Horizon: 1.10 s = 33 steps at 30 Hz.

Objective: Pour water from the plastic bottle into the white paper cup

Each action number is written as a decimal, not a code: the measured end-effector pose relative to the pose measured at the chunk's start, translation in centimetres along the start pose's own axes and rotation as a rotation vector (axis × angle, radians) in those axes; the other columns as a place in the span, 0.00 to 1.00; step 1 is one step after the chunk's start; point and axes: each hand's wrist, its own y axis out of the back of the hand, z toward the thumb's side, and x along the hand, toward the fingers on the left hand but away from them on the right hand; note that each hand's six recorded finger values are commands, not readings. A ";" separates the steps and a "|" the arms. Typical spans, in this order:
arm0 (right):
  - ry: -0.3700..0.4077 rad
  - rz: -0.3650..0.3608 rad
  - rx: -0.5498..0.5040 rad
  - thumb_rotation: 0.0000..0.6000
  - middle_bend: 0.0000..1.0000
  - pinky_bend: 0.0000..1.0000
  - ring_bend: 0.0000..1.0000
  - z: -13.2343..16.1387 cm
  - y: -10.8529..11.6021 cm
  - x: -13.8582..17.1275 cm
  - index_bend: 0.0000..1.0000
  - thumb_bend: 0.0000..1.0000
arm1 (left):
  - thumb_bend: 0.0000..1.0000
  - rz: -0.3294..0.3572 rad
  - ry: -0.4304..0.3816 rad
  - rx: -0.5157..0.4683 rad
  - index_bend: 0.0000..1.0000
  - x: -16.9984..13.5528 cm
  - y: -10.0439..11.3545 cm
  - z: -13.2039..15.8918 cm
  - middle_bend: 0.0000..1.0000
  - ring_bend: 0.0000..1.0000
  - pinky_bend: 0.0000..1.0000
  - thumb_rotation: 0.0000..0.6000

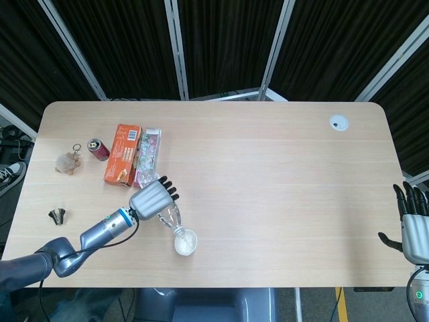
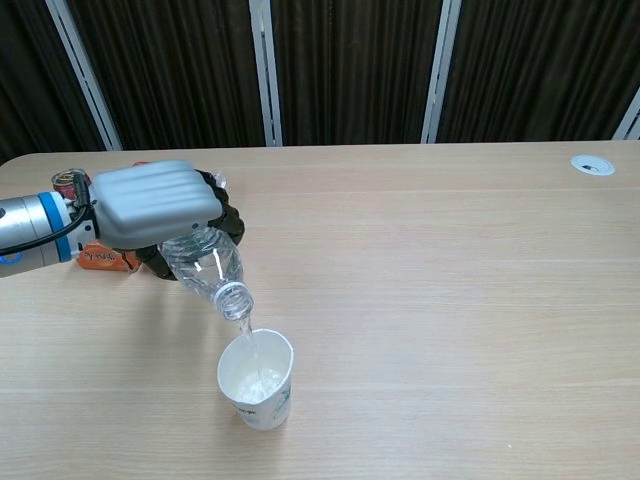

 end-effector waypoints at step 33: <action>-0.006 0.014 0.014 1.00 0.00 0.00 0.00 0.1 -0.6 -0.1 0.00 0.00 | 0.42 0.102 0.299 -1.387 0.50 0.5 -3.7 -2.7 0.46 0.37 0.39 1.00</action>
